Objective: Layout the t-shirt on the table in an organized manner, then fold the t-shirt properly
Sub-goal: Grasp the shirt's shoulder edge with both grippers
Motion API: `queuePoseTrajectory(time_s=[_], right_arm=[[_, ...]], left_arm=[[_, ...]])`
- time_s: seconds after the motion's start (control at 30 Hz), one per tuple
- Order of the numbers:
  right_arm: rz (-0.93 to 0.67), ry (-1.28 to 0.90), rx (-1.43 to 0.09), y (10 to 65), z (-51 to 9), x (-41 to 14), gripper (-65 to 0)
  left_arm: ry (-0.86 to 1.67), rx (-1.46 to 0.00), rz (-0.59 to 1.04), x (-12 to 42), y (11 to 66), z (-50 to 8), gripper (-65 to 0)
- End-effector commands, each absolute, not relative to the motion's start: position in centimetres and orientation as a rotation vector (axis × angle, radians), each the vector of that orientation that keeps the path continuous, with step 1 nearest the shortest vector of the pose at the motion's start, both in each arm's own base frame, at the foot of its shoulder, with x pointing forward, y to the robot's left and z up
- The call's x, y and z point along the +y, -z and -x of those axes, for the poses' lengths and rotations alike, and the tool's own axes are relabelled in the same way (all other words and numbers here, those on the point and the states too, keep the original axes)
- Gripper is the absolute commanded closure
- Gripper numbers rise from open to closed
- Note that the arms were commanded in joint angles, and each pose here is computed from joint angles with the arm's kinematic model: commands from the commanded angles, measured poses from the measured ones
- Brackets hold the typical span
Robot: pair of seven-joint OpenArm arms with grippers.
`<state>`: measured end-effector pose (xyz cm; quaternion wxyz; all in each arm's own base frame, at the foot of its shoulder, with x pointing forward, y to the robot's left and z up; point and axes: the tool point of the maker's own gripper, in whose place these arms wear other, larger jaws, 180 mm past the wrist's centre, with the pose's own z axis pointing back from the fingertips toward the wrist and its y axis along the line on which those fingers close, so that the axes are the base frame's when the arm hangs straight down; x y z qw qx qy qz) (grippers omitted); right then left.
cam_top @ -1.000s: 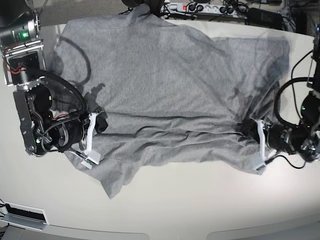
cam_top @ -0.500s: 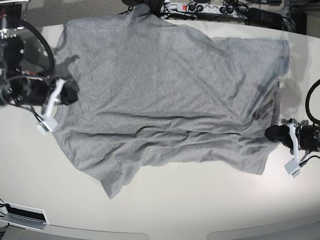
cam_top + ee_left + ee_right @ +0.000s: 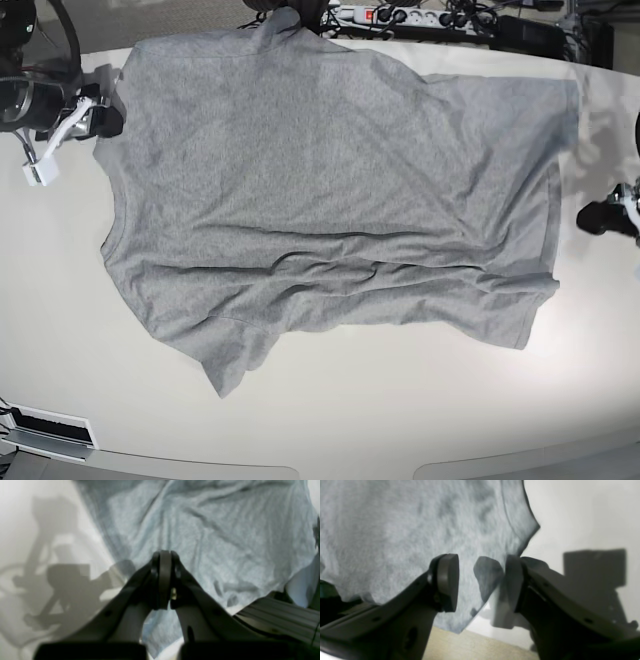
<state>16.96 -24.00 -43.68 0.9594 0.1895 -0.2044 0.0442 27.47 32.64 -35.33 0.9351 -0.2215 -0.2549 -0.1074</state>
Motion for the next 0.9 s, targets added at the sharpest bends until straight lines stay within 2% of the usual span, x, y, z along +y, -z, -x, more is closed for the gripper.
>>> queuePoseTrajectory(time_s=[0.0, 0.07, 0.1, 0.27, 0.33, 0.5, 0.63, 0.87], right_arm=[[-0.38, -0.08, -0.446, 43.1, -17.5, -24.6, -32.1], [-0.392, -0.053, -0.45, 43.7, -17.2, -24.7, -32.1], [-0.401, -0.044, -0.453, 44.0, -17.1, -24.7, -32.1], [-0.461, 0.02, -0.45, 45.7, -16.2, -23.8, -32.1], [-0.485, 0.03, -0.438, 46.4, -15.7, -23.2, -32.1], [-0.533, 0.065, -0.442, 46.7, -15.8, -21.7, -31.5], [-0.53, 0.06, -0.433, 46.8, -15.7, -21.8, -26.8], [-0.52, 0.044, -0.397, 46.9, -15.2, -22.2, -27.0]], left_arm=[[0.215, -0.561, 0.431, 33.9, 33.8, -27.8, 0.0], [0.18, -0.562, 0.427, 34.6, 34.1, -26.8, 0.0], [0.165, -0.564, 0.426, 34.9, 34.2, -26.5, -2.5], [0.093, -0.56, 0.422, 36.1, 35.1, -24.3, -24.4], [0.067, -0.559, 0.427, 36.3, 35.5, -23.5, -28.5], [0.029, -0.529, 0.452, 35.6, 37.0, -21.7, -28.6], [0.005, -0.495, 0.475, 34.7, 38.6, -20.0, -28.6], [-0.004, -0.443, 0.436, 34.2, 41.2, -17.9, -28.6]])
